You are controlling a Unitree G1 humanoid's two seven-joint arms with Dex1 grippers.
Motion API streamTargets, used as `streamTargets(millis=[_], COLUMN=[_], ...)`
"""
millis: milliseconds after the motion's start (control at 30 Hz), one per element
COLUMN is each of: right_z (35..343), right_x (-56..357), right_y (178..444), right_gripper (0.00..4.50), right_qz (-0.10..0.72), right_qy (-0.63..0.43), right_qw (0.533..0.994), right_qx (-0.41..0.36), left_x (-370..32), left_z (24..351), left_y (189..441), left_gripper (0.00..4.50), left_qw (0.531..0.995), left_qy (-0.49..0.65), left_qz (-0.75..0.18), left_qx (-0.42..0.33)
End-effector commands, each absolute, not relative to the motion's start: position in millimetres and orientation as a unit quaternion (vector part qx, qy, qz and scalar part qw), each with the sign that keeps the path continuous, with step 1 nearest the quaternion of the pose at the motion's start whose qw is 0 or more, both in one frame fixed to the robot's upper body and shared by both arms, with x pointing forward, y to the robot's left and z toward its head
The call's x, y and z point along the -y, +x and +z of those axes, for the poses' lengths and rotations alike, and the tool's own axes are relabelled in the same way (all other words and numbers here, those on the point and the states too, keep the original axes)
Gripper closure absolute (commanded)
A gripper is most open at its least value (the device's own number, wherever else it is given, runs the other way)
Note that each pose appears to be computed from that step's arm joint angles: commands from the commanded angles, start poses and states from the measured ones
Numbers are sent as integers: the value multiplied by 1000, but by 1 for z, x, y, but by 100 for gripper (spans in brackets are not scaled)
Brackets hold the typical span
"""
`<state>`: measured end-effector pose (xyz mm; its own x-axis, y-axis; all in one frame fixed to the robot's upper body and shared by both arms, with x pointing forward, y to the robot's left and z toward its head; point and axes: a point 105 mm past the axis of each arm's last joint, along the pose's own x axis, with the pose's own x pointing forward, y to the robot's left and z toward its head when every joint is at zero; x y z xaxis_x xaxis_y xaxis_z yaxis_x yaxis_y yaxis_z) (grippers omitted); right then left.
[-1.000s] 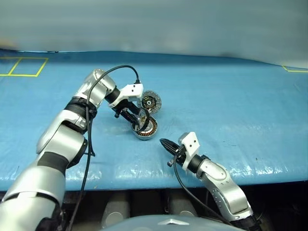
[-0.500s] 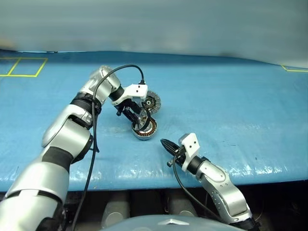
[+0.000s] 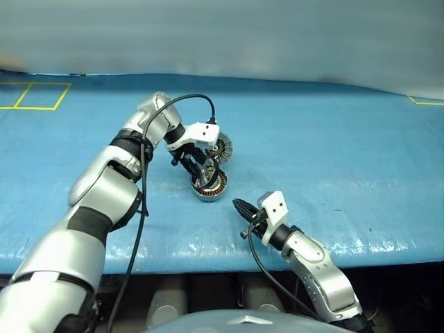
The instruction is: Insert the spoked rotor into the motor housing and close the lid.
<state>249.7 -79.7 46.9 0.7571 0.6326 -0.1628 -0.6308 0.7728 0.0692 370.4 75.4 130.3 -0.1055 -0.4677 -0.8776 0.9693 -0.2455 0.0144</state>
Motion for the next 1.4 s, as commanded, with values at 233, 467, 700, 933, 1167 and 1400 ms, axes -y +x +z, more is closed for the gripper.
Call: streamTargets(millis=[233,467,700,933,1167,1400], right_z=[61,62,61,61,62,72], right_x=[79,79,79,78,78,78], right_y=[251,253,252,252,253,255], right_gripper=[450,450,450,450,450,450], right_qz=[331,329,327,329,331,340], right_qy=[6,8,10,10,11,1], right_qw=[942,943,943,943,942,939], right_qx=[-56,-55,-56,-56,-57,-46], left_x=[-67,-65,-63,-61,-62,-78], left_z=[140,138,138,141,157,194], left_y=[373,373,372,373,376,359], left_gripper=[269,269,139,3,3,154], left_qw=[522,517,516,520,534,580], left_qy=[425,429,430,427,426,383], left_qz=[-679,-679,-680,-681,-681,-701], left_qx=[-294,-296,-294,-289,-262,-159])
